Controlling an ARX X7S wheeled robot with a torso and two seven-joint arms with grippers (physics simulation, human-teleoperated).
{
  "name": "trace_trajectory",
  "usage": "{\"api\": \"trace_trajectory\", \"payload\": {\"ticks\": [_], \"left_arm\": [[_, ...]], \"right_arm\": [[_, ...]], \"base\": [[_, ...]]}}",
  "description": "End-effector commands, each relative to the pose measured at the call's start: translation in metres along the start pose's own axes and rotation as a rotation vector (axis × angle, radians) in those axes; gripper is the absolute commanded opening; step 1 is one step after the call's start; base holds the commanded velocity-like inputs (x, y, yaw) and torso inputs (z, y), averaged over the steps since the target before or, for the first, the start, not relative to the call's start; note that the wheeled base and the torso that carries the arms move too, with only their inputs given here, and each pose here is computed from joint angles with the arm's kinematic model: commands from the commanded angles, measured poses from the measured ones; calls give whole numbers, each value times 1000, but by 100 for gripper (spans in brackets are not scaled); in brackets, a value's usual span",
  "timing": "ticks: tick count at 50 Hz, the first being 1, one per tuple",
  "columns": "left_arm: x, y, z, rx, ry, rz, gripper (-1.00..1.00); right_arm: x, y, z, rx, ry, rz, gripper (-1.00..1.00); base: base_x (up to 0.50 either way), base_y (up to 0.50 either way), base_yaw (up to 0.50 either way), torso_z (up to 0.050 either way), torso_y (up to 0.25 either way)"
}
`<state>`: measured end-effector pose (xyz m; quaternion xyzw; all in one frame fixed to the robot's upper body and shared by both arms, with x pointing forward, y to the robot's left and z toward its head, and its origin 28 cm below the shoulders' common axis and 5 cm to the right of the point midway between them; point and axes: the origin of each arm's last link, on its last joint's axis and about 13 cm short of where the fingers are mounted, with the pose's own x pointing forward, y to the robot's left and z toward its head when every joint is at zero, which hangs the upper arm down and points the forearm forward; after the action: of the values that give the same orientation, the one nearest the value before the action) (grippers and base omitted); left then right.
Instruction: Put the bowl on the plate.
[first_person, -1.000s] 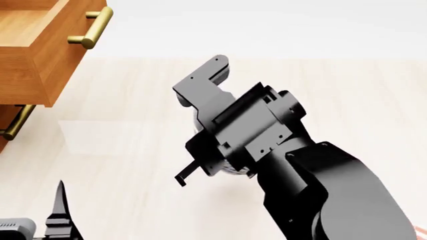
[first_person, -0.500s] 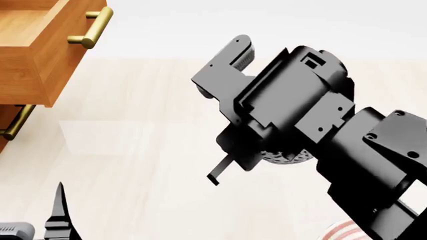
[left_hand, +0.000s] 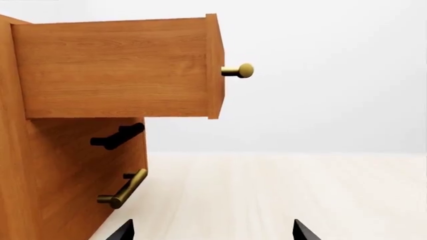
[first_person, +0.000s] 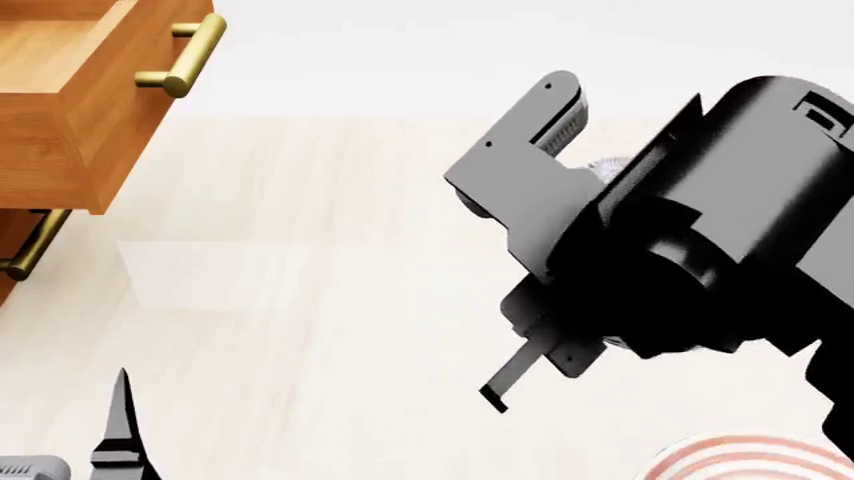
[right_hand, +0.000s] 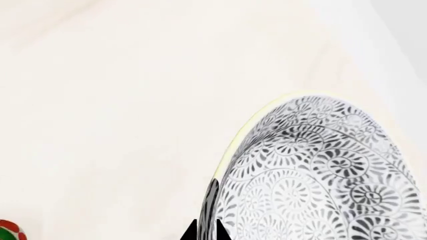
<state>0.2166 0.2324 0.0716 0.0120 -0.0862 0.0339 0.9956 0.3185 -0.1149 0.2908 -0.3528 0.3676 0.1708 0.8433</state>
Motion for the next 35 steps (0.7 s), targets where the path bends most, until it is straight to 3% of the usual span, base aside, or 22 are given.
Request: {"api": "trace_trajectory", "payload": {"ticks": [1, 35], "left_arm": [[-1, 0, 1, 1, -5, -4, 100], [-3, -1, 0, 1, -3, -2, 100]], "right_arm": [[-17, 0, -18, 7, -10, -66, -100], [-28, 21, -67, 16, 38, -90, -100]], "base": [[0, 0, 0, 0, 0], [0, 0, 0, 0, 0]]}}
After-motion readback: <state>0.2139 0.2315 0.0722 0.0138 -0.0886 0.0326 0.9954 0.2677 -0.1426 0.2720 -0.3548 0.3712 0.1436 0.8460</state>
